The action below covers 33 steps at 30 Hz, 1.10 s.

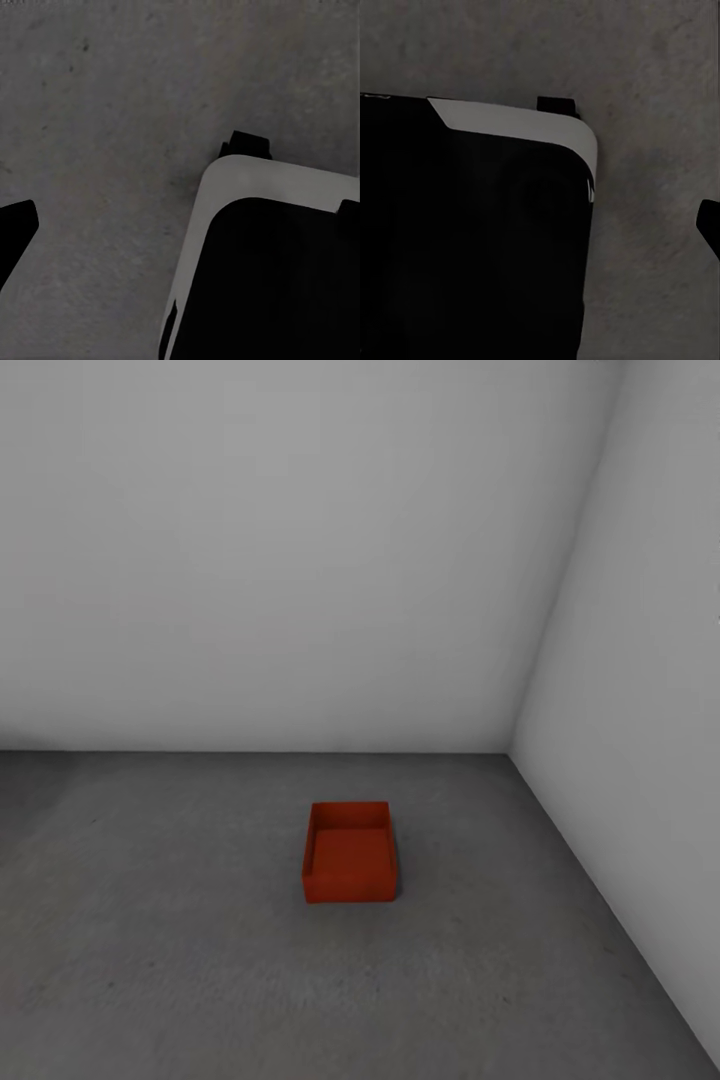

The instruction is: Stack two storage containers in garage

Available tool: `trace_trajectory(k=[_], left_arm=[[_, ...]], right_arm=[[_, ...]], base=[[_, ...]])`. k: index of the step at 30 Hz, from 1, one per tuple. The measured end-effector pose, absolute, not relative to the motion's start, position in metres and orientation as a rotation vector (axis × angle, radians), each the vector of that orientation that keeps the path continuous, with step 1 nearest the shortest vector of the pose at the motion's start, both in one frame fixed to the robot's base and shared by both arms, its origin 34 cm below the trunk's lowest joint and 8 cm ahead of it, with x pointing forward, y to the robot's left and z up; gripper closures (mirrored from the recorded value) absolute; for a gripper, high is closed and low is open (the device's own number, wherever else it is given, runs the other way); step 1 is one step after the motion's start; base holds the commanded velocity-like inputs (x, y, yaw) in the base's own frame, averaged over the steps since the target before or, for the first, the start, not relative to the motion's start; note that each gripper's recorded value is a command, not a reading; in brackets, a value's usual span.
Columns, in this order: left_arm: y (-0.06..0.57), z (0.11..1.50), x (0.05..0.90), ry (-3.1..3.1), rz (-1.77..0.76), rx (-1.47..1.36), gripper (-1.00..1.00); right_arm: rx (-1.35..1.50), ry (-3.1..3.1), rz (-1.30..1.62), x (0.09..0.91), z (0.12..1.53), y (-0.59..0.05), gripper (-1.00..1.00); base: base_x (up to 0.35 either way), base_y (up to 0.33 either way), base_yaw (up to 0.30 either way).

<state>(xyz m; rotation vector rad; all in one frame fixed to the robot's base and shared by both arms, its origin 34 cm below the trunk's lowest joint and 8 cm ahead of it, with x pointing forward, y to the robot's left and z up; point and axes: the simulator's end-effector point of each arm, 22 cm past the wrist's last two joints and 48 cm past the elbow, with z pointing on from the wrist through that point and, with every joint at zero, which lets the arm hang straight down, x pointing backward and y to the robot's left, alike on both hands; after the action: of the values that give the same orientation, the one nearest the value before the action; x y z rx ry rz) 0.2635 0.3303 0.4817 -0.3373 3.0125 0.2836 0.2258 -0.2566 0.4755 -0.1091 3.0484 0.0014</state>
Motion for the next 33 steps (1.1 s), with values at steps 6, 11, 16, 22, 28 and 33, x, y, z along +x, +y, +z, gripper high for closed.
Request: trace_trajectory(k=[6, 11, 16, 22, 28, 33], left_arm=[[0.330, 0.483, 0.267, 3.003, 0.281, -0.338, -1.00], [0.330, 0.484, 0.270, 2.995, 0.279, -0.338, -1.00], [0.316, 0.483, 0.268, 3.003, 0.244, -0.348, -1.00], [0.304, 0.481, 0.250, 3.041, 0.224, -0.355, -1.00], [0.297, 0.482, 0.250, 3.041, 0.211, -0.347, -1.00], [0.296, 0.483, 0.253, 3.033, 0.207, -0.352, -1.00]], right_arm=[[-0.108, 3.037, 0.000, 0.230, 0.476, -0.257, -1.00], [-0.105, 3.029, -0.001, 0.233, 0.477, -0.257, -1.00], [-0.101, 3.026, -0.001, 0.235, 0.478, -0.257, -1.00], [-0.092, 3.017, -0.001, 0.239, 0.479, -0.256, -1.00], [-0.077, 3.007, 0.000, 0.243, 0.480, -0.255, -1.00], [-0.048, 3.000, -0.009, 0.246, 0.481, -0.256, -1.00]], base=[[0.000, 0.000, 0.000], [0.000, 0.000, 0.000], [0.000, 0.000, 0.000], [0.000, 0.000, 0.000], [0.000, 0.000, 0.000], [0.000, 0.000, 0.000]])
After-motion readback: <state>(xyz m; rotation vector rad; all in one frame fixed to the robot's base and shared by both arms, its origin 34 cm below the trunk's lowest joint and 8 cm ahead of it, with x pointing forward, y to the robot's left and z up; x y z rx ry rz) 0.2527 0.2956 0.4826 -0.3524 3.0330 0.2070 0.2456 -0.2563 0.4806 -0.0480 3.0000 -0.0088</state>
